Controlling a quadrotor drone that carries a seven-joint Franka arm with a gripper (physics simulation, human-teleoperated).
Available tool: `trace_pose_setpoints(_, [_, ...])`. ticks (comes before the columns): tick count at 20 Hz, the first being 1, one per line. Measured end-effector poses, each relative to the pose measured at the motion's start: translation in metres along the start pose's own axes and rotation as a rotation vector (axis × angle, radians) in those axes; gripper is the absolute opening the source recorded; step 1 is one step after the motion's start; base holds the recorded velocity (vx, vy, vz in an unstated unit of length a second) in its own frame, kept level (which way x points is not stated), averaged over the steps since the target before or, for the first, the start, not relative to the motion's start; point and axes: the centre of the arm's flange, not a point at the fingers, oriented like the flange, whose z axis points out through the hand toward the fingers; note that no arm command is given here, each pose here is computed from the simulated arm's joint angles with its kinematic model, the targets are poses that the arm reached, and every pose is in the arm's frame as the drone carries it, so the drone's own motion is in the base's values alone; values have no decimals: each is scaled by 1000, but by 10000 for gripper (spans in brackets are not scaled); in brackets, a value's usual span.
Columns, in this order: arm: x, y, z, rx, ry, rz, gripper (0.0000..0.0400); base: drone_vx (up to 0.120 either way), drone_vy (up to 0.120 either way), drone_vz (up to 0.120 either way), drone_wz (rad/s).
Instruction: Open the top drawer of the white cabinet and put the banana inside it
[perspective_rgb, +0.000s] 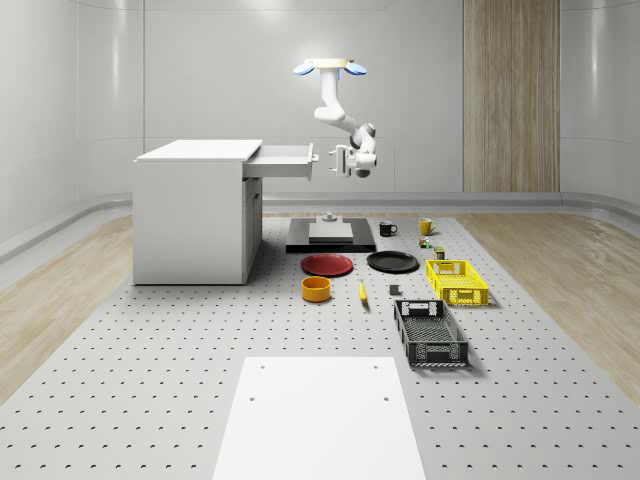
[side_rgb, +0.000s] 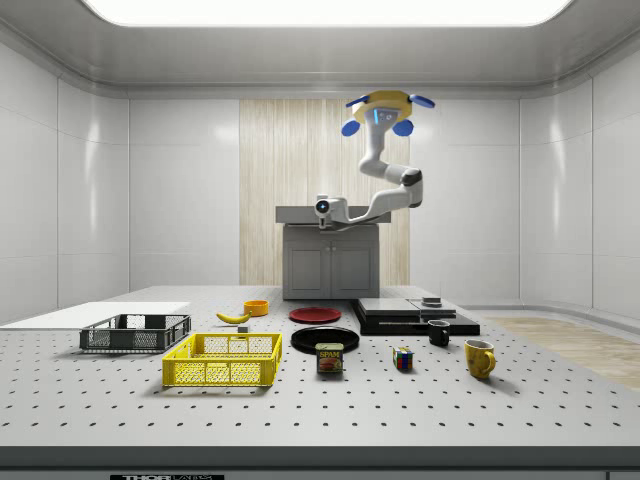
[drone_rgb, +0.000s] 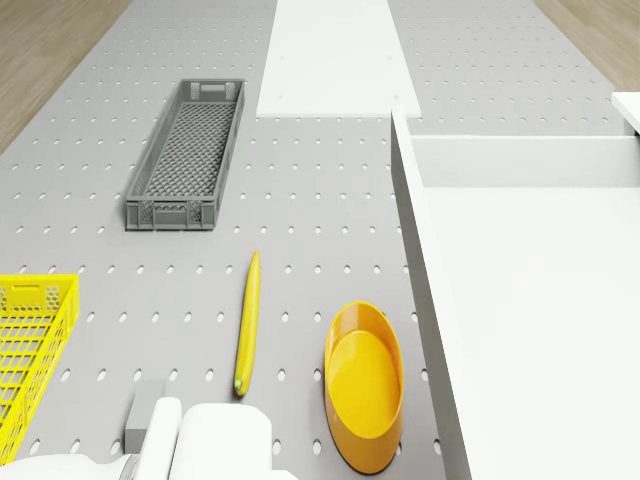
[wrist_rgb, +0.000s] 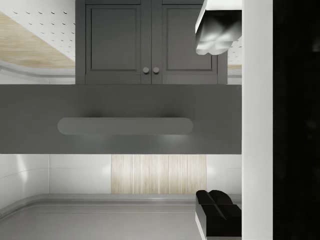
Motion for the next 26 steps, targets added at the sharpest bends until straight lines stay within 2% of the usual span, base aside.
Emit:
trace_pose_setpoints(1, [0, 1, -6, 35, -38, 4, 400, 120, 0, 0, 0])
trace_pose_setpoints(2, [9, 9, -8, 139, -149, 7, 400, 120, 0, 0, 0])
trace_pose_setpoints(5, [41, 41, 16, 474, -487, 0, 400, 120, 120, 0, 0])
trace_pose_setpoints(7, [54, 54, 36, 649, -662, -3, 400, 120, 120, 0, 0])
trace_pose_setpoints(9, [62, 62, 53, 782, -794, -4, 400, 120, 120, 0, 0])
trace_pose_setpoints(13, [68, 68, 77, 947, -956, -3, 400, 120, 120, 0, 0])
trace_pose_setpoints(19, [70, 70, 92, 1055, -1058, -1, 400, 120, 120, 0, 0])
trace_pose_setpoints(26, [71, 71, 98, 1095, -1095, -1, 400, 120, 120, -114, 0])
